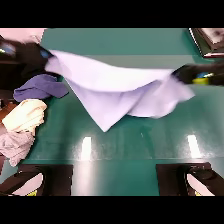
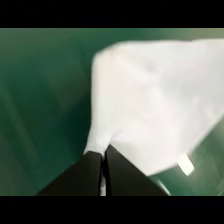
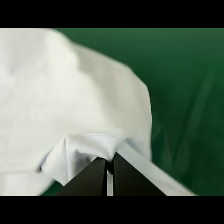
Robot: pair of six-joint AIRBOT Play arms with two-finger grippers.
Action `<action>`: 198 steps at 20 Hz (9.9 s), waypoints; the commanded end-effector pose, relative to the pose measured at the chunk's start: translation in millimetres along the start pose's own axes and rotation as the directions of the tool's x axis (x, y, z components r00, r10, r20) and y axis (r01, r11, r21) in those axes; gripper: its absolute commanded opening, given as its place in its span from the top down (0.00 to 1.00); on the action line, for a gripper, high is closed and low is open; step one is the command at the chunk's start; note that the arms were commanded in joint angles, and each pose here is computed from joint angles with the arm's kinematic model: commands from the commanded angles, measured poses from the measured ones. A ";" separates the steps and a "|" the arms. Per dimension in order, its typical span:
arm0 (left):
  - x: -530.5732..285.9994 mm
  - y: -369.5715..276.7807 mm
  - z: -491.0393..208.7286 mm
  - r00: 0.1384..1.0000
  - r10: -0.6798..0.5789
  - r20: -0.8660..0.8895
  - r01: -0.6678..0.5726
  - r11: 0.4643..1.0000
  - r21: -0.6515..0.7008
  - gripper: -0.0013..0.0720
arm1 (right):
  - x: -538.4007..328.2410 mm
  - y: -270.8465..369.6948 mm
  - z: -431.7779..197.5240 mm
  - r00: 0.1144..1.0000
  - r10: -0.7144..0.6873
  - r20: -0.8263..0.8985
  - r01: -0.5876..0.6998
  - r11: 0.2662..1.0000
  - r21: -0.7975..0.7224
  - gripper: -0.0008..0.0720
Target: Fold the shirts.
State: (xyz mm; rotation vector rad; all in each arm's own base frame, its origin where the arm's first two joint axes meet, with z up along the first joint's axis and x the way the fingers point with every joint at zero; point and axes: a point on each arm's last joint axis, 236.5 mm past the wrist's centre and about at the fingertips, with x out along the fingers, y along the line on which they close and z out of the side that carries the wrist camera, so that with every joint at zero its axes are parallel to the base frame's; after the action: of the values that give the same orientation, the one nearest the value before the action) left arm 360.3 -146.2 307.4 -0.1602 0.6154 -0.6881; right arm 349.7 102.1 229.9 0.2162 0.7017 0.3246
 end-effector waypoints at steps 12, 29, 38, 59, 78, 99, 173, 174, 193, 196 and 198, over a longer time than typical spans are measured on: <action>-203.2 -173.8 72.8 0.889 -0.079 0.452 -0.107 0.922 0.372 0.95 | -223.4 63.3 68.6 0.936 0.003 0.351 0.040 0.993 -0.113 0.97; 106.2 109.2 -190.6 0.932 0.043 -0.360 -0.169 0.929 -0.328 0.95 | 164.5 -52.1 -115.7 0.892 0.019 -0.451 0.070 0.981 0.181 0.23; 101.4 106.3 -194.6 0.919 0.036 -0.392 -0.169 0.936 -0.310 0.95 | 84.7 -79.4 -189.4 0.843 0.000 -0.537 0.147 0.962 0.229 0.23; 99.9 103.2 -198.2 0.913 0.023 -0.407 -0.163 0.936 -0.313 0.95 | 135.0 -35.5 -295.4 0.847 0.169 -0.504 0.165 0.818 0.551 0.57; 92.9 112.2 -166.0 0.913 0.074 -0.400 -0.178 0.957 -0.229 0.95 | -5.4 -90.4 -170.8 0.937 -0.089 -0.338 0.221 0.899 0.377 0.97; 93.0 161.6 -352.9 0.824 -0.087 -0.560 -0.304 0.765 -0.567 0.25 | 32.1 -65.0 -175.2 0.923 -0.019 -0.385 0.150 0.938 0.314 0.97; 187.3 263.0 -157.4 0.917 0.106 -0.384 -0.213 0.945 -0.249 0.95 | 196.3 -198.4 -69.7 0.831 -0.349 -0.434 0.372 0.928 -0.034 0.97; 190.8 260.9 -169.9 0.908 0.092 -0.408 -0.207 0.947 -0.247 0.95 | 194.9 -198.7 -81.1 0.820 -0.346 -0.456 0.373 0.927 -0.034 0.97; 83.8 214.1 -266.6 0.760 -0.061 -0.648 -0.331 0.821 -0.465 0.26 | 91.5 -119.1 -147.8 0.819 0.012 -0.573 0.141 0.965 0.222 0.47; 73.3 195.7 -313.0 0.745 -0.038 -0.666 -0.371 0.806 -0.461 0.26 | 80.1 -116.0 -161.7 0.831 0.045 -0.555 0.132 0.952 0.275 0.47; 69.3 185.3 -341.4 0.729 -0.046 -0.683 -0.394 0.788 -0.473 0.26 | 75.0 -116.8 -167.5 0.830 0.045 -0.556 0.139 0.949 0.284 0.47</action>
State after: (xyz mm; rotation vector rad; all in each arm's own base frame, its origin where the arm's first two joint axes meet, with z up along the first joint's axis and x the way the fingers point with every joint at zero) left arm 340.7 -26.4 -42.1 -0.4380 1.5100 -0.3468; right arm 332.8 30.2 23.7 0.3672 1.3536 0.1979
